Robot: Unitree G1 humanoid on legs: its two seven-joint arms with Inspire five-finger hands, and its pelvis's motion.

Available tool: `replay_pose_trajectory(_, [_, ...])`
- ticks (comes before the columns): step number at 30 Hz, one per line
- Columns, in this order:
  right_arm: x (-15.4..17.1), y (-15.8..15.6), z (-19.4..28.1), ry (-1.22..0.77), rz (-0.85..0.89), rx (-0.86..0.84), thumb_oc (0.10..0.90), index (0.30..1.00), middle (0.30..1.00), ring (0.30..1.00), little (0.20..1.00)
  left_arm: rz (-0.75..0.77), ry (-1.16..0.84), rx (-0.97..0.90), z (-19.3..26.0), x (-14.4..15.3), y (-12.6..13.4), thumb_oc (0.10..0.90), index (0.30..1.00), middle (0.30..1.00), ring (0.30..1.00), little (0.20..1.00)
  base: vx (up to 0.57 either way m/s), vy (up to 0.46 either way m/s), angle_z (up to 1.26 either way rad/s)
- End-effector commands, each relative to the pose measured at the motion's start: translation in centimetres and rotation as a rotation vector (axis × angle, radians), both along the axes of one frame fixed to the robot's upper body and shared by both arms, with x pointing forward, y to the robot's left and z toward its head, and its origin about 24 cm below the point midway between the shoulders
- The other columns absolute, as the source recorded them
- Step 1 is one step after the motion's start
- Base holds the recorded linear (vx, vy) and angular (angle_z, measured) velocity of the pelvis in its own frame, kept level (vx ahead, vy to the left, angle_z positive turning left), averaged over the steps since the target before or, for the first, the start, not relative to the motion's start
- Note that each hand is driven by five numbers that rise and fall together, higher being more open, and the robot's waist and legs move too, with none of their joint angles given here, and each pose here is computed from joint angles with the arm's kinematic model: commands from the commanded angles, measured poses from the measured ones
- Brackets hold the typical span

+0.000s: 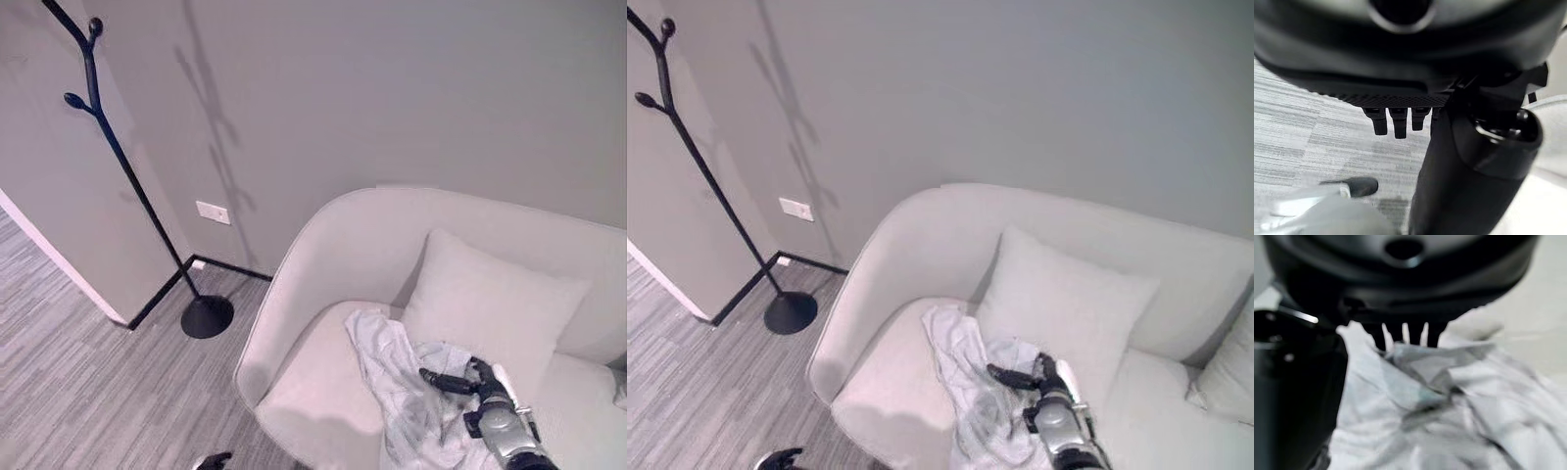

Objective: Hang the clothes on the sofa on the clothes rack.

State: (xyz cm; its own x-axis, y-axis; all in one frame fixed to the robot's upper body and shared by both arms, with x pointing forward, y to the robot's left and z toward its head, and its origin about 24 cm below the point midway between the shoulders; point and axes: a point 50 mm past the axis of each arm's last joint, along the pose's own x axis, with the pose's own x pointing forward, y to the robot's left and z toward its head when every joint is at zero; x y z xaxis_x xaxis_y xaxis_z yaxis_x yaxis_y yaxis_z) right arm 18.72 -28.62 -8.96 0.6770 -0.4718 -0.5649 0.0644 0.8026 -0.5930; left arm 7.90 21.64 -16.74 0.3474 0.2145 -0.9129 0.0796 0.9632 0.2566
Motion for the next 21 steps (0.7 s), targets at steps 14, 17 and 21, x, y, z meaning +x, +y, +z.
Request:
replay_pose_trajectory(14, [1.6,-4.4,10.2,-0.43,0.018,-0.421,0.8,0.9,0.9,0.9,0.9,-0.254,0.049,0.014,-0.6,-0.3,-3.0,0.8,0.9,0.9,0.9,0.9,-0.05,0.144,-0.35])
replay_pose_trajectory(17, [4.1,-3.2,12.8,-0.543,0.083,-0.478,0.8,0.9,0.9,0.9,0.9,-0.251,-0.059,0.06,0.4,2.8,-1.8,0.8,0.9,0.9,0.9,0.9,-0.43,0.144,-0.8])
replay_pose_trajectory(21, [5.5,-2.1,14.1,-0.604,0.142,-0.482,0.8,0.9,0.9,0.9,0.9,-0.187,-0.095,0.091,0.8,3.5,-0.5,0.8,0.9,0.9,0.9,0.9,-0.26,0.017,-0.72])
